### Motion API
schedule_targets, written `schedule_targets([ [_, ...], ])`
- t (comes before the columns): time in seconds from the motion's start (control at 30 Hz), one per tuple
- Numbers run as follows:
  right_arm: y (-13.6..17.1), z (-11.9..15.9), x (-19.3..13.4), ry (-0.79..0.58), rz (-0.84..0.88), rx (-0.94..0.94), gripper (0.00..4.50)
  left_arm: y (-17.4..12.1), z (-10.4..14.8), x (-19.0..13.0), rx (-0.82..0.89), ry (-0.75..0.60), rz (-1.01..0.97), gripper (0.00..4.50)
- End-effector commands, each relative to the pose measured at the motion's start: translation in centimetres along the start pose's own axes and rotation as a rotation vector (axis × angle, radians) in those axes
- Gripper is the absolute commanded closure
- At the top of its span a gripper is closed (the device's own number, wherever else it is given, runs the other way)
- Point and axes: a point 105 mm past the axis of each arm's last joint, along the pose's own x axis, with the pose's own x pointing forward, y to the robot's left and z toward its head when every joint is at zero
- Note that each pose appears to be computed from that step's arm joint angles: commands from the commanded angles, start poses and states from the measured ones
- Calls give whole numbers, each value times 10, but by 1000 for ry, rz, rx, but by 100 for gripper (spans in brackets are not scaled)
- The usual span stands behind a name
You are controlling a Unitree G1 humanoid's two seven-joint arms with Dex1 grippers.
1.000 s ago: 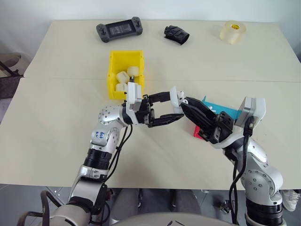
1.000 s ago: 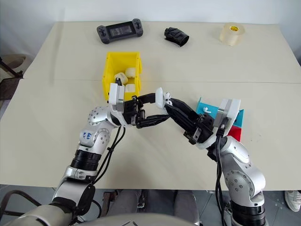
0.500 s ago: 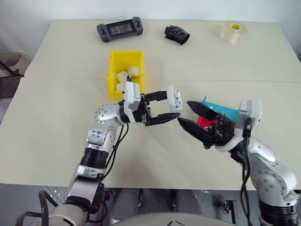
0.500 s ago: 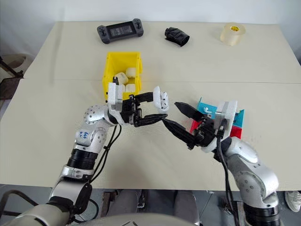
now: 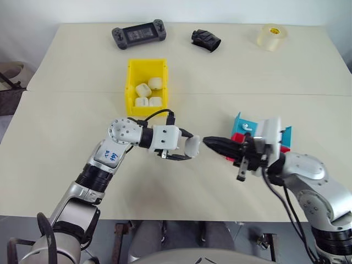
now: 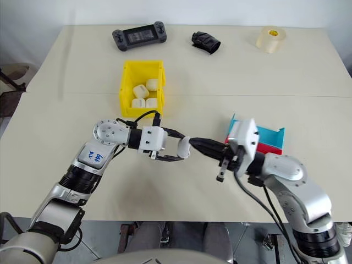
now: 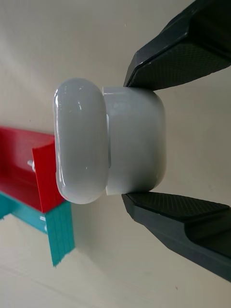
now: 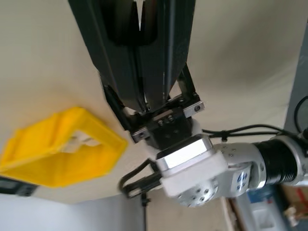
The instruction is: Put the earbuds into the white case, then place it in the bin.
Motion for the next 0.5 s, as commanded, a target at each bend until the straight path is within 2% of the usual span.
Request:
schedule_targets([
  [0.03,1,-9,6,36,3,-12,447,0,14,2,45,-20,-1,172],
  [0.17,-2,-15,5,49,-14,13,447,4,16,0,46,-44,25,172],
  [0.3,-10,-24,-15,78,-40,32,447,10,20,-9,27,-81,76,172],
  [0.5,-17,-18,-37,31,-35,23,447,14,21,-21,-29,-134,150,172],
])
